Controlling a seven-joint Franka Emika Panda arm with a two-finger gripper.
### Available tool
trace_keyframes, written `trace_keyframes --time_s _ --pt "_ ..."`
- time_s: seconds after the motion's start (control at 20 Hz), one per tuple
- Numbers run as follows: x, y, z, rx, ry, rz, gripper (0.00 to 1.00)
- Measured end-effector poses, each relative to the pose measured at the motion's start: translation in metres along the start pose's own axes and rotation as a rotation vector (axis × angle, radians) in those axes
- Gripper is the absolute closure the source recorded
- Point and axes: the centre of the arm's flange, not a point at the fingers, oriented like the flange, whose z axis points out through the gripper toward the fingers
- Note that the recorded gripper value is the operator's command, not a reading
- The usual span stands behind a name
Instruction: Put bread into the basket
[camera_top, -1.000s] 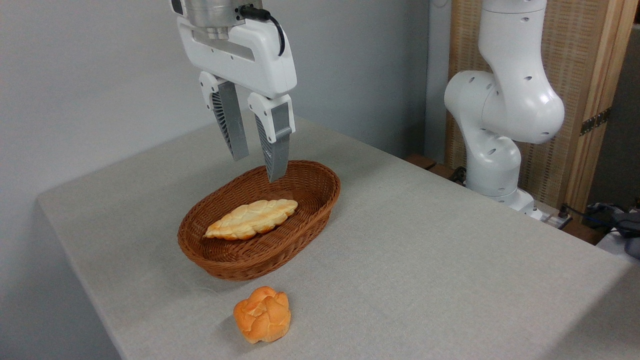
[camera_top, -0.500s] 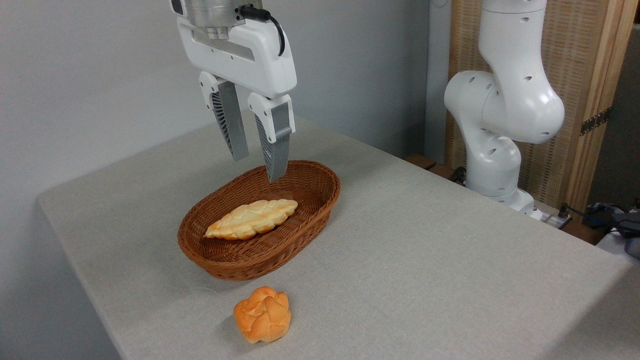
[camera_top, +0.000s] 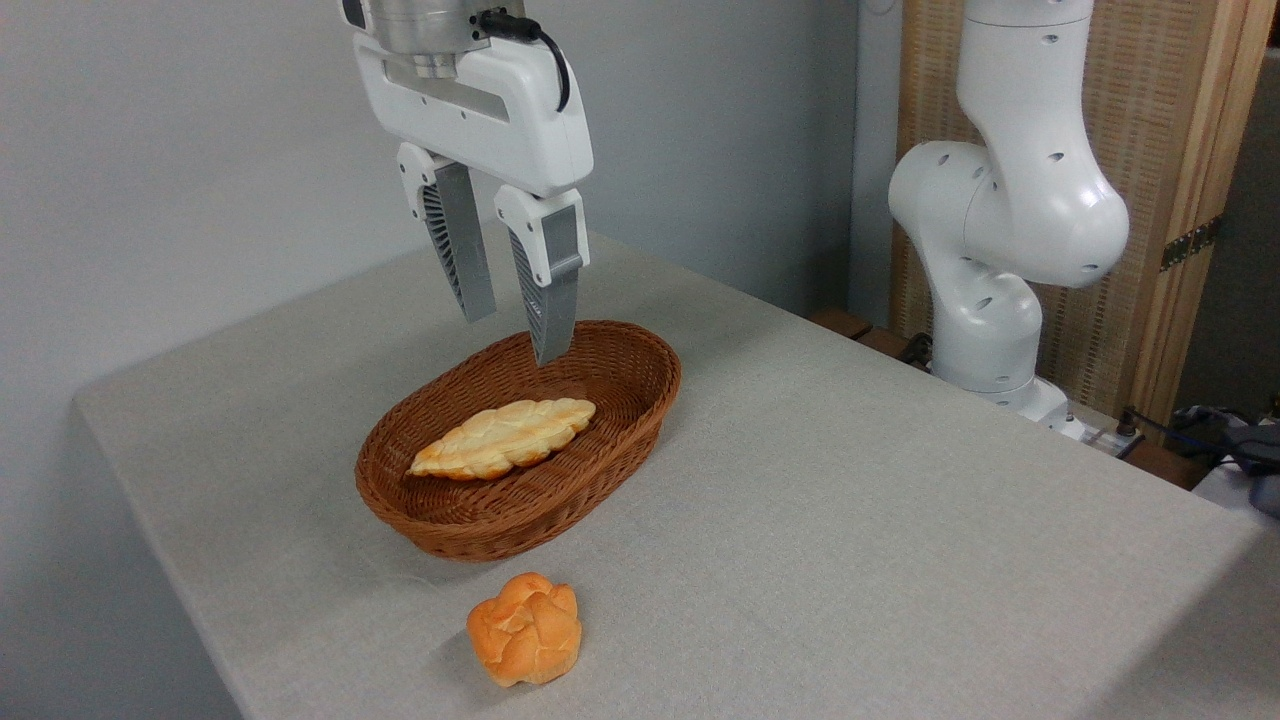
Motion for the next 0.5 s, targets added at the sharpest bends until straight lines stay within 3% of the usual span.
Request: trace_keyframes --time_s 0.25,0.5 --pt "0.006 -0.006 0.005 0.021 0.025 -0.003 0.00" --pt "0.004 -0.026 0.032 0.039 0.042 -0.033 0.00"
